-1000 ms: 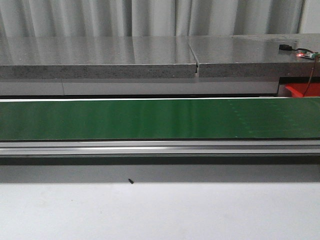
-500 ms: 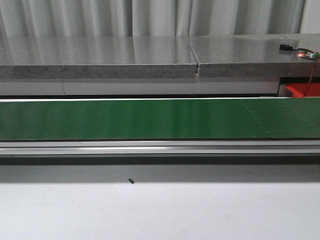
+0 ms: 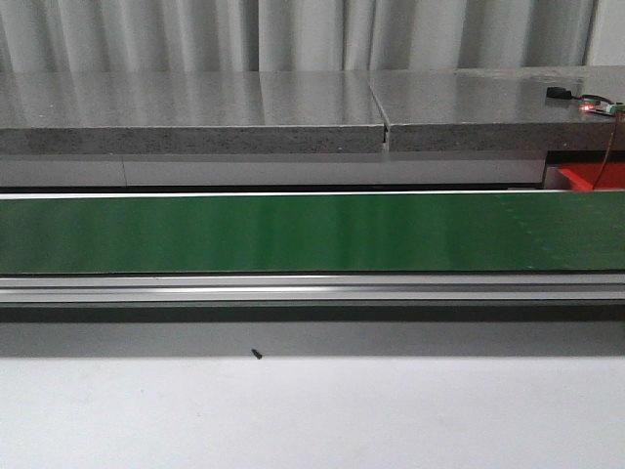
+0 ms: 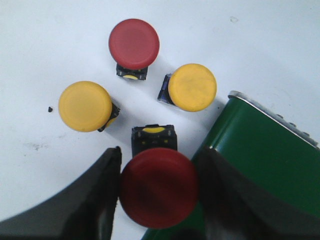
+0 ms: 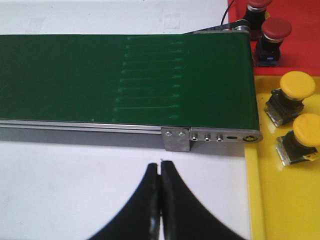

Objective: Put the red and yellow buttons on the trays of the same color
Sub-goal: 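Grasp a red button from the cluster with the left gripper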

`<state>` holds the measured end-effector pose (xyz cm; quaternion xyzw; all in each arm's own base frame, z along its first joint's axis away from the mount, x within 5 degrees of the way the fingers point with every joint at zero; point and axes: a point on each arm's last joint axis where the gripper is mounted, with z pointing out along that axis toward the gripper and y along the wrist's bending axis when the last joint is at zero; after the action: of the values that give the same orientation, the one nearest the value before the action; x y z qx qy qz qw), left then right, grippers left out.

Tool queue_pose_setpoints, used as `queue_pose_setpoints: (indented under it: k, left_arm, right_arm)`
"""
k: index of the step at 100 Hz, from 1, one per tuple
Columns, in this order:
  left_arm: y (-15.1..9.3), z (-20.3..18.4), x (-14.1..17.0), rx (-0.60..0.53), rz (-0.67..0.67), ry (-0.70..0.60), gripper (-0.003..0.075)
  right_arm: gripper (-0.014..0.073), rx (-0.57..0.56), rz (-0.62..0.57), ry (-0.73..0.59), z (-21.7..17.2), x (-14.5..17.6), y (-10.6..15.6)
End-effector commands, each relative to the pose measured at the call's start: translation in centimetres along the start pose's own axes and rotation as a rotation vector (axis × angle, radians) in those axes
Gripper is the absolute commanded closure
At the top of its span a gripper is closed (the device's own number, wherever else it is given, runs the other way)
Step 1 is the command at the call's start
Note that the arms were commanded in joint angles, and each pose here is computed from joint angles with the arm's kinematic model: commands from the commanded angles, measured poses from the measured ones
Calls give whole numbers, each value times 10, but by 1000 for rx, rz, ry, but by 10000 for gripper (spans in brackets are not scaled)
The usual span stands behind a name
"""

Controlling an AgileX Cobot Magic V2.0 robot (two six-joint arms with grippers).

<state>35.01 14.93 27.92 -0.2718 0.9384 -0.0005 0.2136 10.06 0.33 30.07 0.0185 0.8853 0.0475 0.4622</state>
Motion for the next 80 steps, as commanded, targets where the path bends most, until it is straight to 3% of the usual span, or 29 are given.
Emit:
queue_pose_setpoints:
  k: [1,29,56,80]
  left_arm:
    - [-4,-43,-5,26,5,-111,500]
    - [-14,-66,18,45,46,-117,500]
    - [-37,-52,47,82,112,-70,499]
    - [-43,-46,52,90,130,-67,499]
  right_arm:
    - [663,-3,0,-78,-5,-11,1]
    - [663,-3,0,-78,-5,-11,1]
    - [663,-3,0,-78,-5,-11,1]
    - [663,-3,0,-78,-5,-11,1]
